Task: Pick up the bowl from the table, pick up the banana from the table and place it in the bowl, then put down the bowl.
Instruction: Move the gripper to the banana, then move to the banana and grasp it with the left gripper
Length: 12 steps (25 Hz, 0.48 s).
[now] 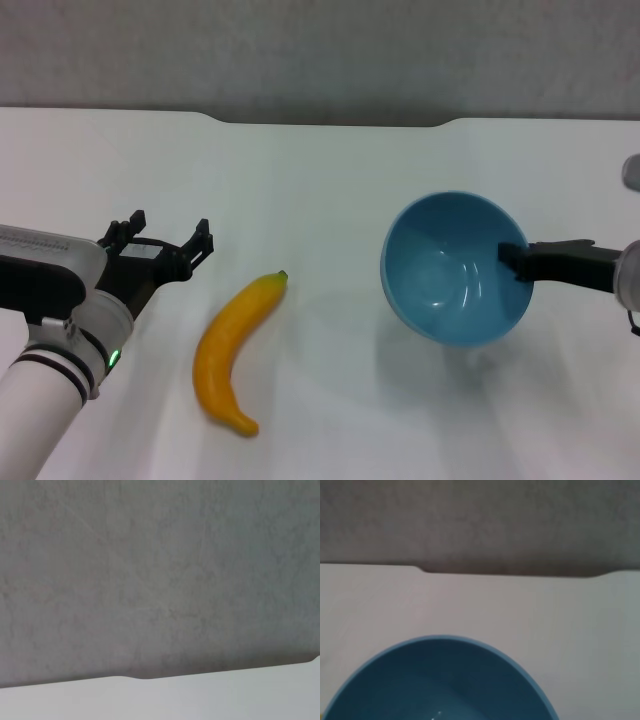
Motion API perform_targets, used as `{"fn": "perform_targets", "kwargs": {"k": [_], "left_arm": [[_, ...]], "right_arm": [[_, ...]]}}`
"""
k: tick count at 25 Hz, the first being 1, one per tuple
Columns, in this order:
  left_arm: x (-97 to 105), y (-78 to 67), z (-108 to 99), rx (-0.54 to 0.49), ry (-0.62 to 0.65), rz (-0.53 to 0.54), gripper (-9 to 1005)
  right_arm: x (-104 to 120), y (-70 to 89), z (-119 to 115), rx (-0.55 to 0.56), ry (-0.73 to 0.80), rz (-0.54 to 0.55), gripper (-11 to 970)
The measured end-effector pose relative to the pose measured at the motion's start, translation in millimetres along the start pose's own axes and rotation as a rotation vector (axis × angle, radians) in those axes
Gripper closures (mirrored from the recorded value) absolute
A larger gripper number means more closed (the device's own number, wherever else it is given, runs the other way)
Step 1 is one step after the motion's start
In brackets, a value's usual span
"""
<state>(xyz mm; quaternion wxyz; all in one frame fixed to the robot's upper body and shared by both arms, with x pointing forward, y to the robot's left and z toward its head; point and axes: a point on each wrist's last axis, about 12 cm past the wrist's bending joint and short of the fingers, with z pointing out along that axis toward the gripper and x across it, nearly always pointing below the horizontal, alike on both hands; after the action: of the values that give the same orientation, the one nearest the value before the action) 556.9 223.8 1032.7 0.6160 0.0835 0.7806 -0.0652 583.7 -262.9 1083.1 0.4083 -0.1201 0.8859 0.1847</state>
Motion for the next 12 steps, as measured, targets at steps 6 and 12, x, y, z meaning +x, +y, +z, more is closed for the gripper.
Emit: {"fn": "perform_targets", "kwargs": {"k": [6,12], "left_arm": [[0,-1.0,0,0.001,0.0,0.008,113],[-6,-11.5,5,0.065,0.067,0.002,115]], "right_arm": [[-17,-8.4,-13,-0.098,0.052,0.116,925],[-21,-30.1,-28,-0.059,0.127,0.179,925]]}}
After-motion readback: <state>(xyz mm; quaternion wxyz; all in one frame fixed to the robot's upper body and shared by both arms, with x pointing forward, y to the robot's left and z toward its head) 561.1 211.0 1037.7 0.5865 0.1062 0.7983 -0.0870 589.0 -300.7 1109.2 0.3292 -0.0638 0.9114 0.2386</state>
